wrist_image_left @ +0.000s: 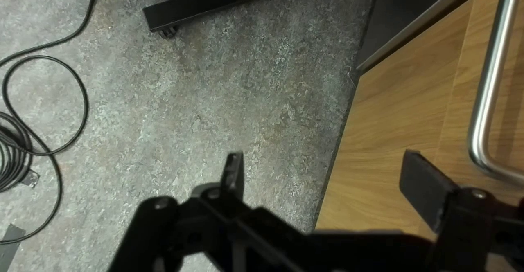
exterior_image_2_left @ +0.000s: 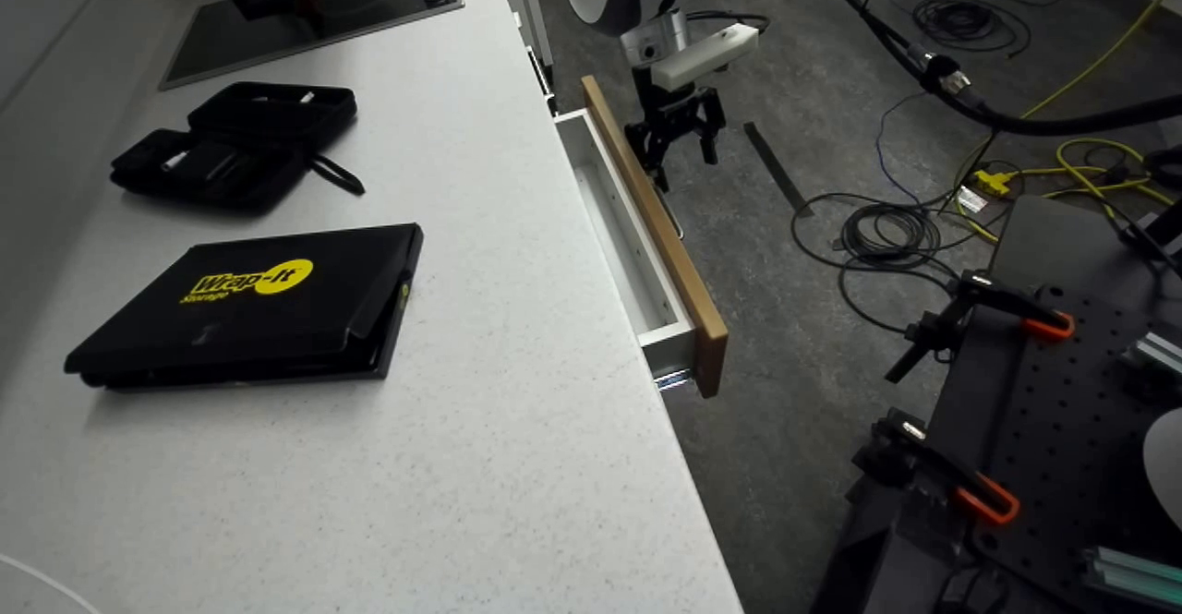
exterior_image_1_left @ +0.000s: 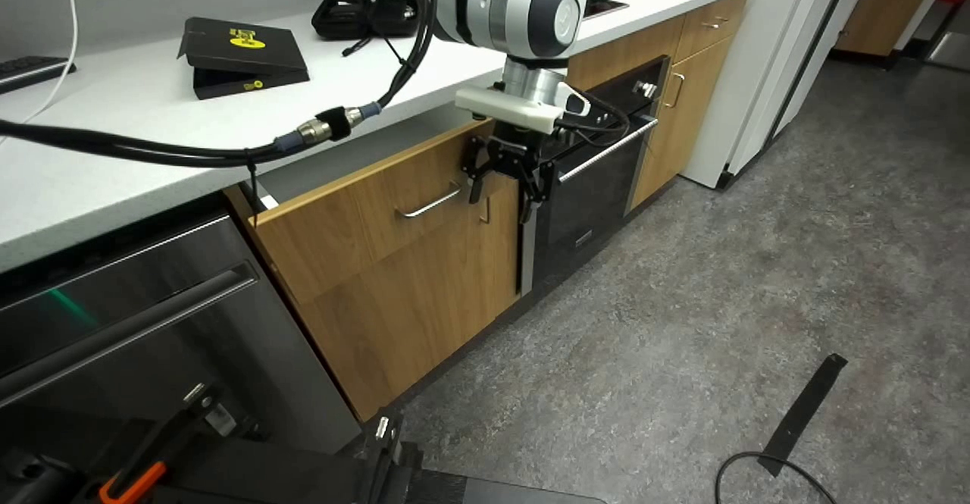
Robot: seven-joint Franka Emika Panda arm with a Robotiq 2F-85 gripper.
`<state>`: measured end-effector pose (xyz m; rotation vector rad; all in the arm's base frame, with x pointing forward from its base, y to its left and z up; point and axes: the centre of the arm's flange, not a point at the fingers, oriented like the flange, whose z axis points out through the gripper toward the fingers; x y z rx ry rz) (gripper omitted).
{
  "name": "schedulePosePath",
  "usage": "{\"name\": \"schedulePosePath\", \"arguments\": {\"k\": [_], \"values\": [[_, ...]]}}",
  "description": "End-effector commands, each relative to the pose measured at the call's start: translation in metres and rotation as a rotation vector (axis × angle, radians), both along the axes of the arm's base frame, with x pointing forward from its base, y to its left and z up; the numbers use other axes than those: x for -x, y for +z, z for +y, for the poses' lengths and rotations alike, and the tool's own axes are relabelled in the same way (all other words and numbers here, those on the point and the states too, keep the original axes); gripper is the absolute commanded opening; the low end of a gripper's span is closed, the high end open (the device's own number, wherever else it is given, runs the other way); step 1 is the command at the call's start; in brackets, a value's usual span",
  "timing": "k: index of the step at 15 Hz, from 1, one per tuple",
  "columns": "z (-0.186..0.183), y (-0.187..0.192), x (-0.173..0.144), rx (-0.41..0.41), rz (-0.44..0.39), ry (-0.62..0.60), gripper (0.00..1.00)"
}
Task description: Close the open drawer
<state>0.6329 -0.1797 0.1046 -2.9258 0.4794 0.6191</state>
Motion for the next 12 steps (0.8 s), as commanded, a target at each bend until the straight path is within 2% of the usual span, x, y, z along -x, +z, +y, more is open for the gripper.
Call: {"name": "schedulePosePath", "arguments": {"k": [1,5,12], "values": [[0.0,0.0,0.0,0.0,0.0,0.0,1.0],[0.005,-0.024,-0.027,-0.022,-0.018,-0.002,1.0],[0.058,-0.068,-0.08,-0.145,-0.057,0.002,1.0]]}}
